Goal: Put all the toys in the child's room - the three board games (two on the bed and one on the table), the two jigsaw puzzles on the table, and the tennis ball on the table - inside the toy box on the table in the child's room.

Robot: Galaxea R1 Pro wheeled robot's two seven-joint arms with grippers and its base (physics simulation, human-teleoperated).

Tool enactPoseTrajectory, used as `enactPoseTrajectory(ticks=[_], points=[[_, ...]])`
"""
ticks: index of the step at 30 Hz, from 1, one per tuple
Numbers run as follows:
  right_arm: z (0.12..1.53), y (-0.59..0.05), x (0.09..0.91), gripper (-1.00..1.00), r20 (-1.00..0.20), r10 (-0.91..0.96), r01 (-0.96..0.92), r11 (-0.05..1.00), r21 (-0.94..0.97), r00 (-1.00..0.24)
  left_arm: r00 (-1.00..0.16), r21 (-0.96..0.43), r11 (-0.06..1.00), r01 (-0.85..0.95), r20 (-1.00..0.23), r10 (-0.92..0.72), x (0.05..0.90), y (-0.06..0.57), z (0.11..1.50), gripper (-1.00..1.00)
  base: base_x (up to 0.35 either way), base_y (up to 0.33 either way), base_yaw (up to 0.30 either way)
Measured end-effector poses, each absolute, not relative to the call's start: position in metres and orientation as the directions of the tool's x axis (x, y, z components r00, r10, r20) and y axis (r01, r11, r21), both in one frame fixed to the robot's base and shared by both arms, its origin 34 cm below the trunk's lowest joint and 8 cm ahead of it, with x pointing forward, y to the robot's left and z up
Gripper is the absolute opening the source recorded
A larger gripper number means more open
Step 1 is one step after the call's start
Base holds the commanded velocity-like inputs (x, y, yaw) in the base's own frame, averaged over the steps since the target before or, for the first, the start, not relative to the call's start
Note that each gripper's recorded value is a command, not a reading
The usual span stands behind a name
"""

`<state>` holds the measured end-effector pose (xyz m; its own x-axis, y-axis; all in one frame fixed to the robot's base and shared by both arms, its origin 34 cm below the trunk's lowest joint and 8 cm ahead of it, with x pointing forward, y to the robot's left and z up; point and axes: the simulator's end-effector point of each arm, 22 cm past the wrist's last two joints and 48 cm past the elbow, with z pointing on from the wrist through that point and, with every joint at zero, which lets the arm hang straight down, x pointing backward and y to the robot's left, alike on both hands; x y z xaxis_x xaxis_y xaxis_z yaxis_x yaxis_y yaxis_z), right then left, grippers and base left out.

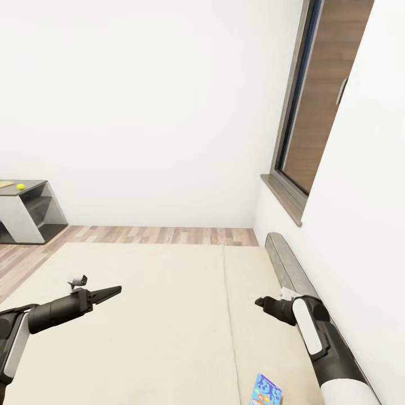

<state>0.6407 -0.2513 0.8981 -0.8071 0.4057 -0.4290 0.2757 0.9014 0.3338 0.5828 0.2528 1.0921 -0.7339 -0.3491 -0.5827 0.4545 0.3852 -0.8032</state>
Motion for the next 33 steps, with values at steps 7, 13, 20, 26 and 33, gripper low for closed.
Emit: enactPoseTrajectory(ticks=[7,13,20,26,33], points=[[0.895,-0.250,0.637,1.00,-0.414,0.396,0.272,0.905,0.327,-0.820,-0.736,-0.805,0.384,0.452,-0.580,-0.349,0.583,0.252,1.090,1.00,0.000,0.000,0.000],[0.889,-0.252,0.635,1.00,-0.404,0.395,0.277,0.906,0.320,-0.825,-0.741,-0.808,0.386,0.445,-0.574,-0.348,0.584,0.252,1.086,1.00,0.000,0.000,0.000],[0.883,-0.252,0.633,1.00,-0.394,0.394,0.281,0.907,0.315,-0.830,-0.746,-0.815,0.364,0.450,-0.568,-0.349,0.582,0.252,1.087,1.00,0.000,0.000,0.000],[0.877,-0.252,0.632,1.00,-0.386,0.394,0.284,0.907,0.313,-0.834,-0.751,-0.823,0.332,0.461,-0.561,-0.348,0.579,0.251,1.089,1.00,0.000,0.000,0.000],[0.871,-0.252,0.631,1.00,-0.375,0.394,0.288,0.906,0.310,-0.839,-0.756,-0.828,0.327,0.456,-0.554,-0.348,0.579,0.251,1.085,1.00,0.000,0.000,0.000]])
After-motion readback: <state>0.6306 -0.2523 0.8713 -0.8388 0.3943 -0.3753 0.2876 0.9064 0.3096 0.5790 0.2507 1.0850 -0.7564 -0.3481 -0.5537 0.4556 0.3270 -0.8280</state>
